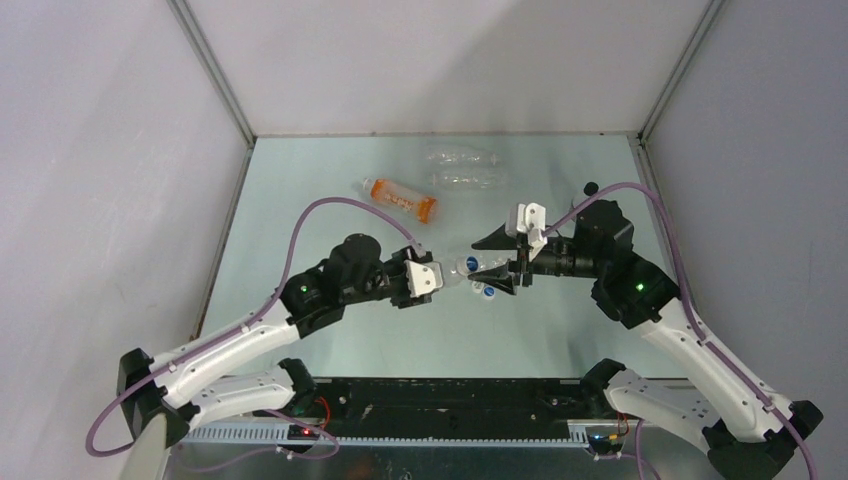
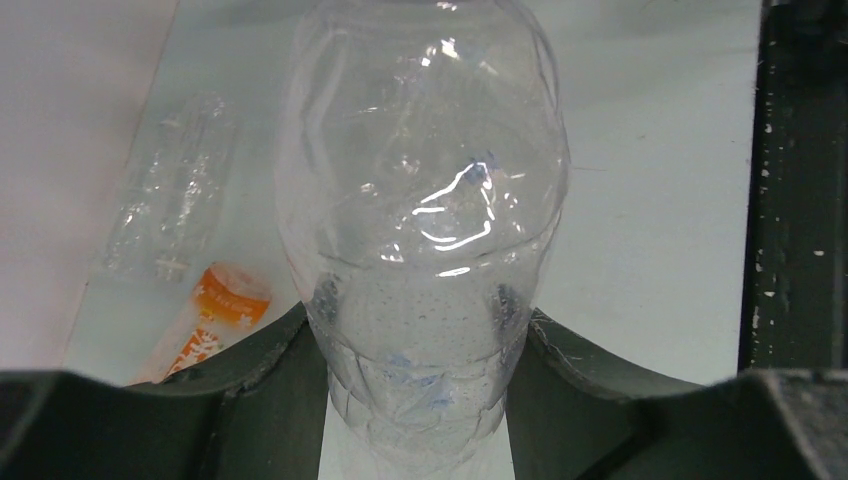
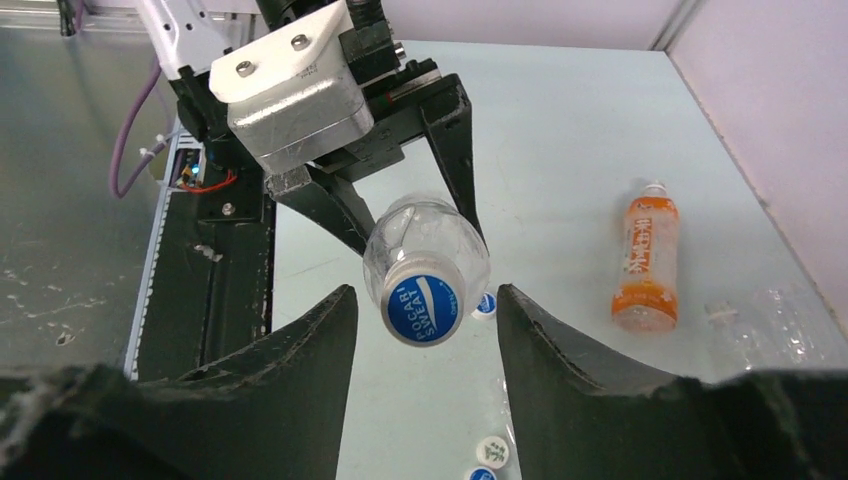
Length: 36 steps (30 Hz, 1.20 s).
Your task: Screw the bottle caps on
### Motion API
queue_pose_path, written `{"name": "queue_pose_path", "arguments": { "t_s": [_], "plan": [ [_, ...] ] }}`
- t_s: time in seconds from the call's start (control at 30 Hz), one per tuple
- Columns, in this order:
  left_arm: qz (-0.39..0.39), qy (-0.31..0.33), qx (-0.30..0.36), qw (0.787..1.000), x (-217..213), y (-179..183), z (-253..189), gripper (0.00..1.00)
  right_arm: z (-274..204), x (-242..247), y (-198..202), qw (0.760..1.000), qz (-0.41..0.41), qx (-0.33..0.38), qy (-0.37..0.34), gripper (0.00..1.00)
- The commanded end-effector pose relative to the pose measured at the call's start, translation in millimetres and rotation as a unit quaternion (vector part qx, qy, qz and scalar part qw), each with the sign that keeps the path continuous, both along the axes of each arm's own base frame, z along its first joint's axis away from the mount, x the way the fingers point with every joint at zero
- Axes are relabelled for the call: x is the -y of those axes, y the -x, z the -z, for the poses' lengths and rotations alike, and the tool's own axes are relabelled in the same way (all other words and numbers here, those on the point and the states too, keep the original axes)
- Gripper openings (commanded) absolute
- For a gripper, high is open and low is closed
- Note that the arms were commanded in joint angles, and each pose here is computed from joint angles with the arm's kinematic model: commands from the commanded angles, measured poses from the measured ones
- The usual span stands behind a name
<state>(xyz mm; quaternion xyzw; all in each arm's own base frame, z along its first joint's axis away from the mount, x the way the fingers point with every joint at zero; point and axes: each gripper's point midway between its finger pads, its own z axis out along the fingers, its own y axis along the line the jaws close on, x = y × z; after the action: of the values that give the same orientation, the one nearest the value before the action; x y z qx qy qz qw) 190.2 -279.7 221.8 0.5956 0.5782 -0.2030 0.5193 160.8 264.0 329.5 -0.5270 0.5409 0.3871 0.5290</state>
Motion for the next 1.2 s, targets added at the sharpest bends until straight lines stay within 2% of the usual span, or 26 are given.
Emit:
{"name": "queue_pose_path", "arguments": {
  "t_s": [0.0, 0.27, 0.33, 0.37, 0.43, 0.53, 0.6, 0.7, 0.77, 0.8, 0.83, 0.87, 0.93, 1.0, 1.17],
  "plan": [
    [0.03, 0.025, -0.006, 0.999, 10, 8, -21, 0.13, -5, -6, 4, 0.999, -0.033, 0.014, -0.009, 0.52],
    [0.029, 0.037, 0.001, 0.999, 13, 5, -29, 0.13, 4, -9, 8, 0.999, -0.042, -0.018, -0.002, 0.34],
    [0.017, 0.049, 0.005, 0.999, 14, 1, -33, 0.12, 8, -10, 4, 0.999, -0.027, -0.033, 0.003, 0.23],
    [0.007, 0.059, 0.008, 0.998, 14, -2, -36, 0.12, 9, -11, 3, 0.999, -0.02, -0.039, 0.005, 0.12],
    [-0.019, 0.072, 0.02, 0.997, 12, -9, -39, 0.11, 10, -12, -5, 0.997, 0.021, -0.07, 0.001, 0.0],
    [-0.081, 0.094, 0.066, 0.99, 5, -24, -48, 0.1, 9, -12, -27, 0.987, 0.12, -0.106, -0.013, 0.0],
    [-0.112, 0.104, 0.092, 0.984, 2, -30, -52, 0.1, 10, -10, -39, 0.97, 0.19, -0.148, -0.032, 0.0],
    [-0.143, 0.119, 0.109, 0.977, 0, -33, -54, 0.1, 11, -4, -52, 0.938, 0.275, -0.204, -0.063, 0.0],
    [-0.157, 0.13, 0.103, 0.974, 0, -35, -52, 0.1, 10, -5, -53, 0.929, 0.292, -0.216, -0.074, 0.0],
    [-0.16, 0.137, 0.095, 0.973, 1, -35, -50, 0.1, 9, -8, -52, 0.928, 0.291, -0.218, -0.078, 0.11],
    [-0.159, 0.14, 0.091, 0.973, 2, -34, -49, 0.11, 7, -9, -52, 0.928, 0.292, -0.217, -0.081, 0.17],
    [-0.159, 0.148, 0.081, 0.973, 4, -33, -48, 0.11, 4, -12, -51, 0.931, 0.286, -0.21, -0.085, 0.29],
    [-0.159, 0.16, 0.067, 0.972, 6, -32, -45, 0.11, 1, -15, -49, 0.937, 0.276, -0.195, -0.093, 0.42],
    [-0.158, 0.17, 0.055, 0.971, 9, -30, -44, 0.11, -4, -18, -48, 0.941, 0.267, -0.18, -0.105, 0.47],
    [-0.153, 0.189, 0.035, 0.969, 14, -27, -46, 0.11, -9, -24, -48, 0.943, 0.256, -0.168, -0.129, 0.5]
  ]
}}
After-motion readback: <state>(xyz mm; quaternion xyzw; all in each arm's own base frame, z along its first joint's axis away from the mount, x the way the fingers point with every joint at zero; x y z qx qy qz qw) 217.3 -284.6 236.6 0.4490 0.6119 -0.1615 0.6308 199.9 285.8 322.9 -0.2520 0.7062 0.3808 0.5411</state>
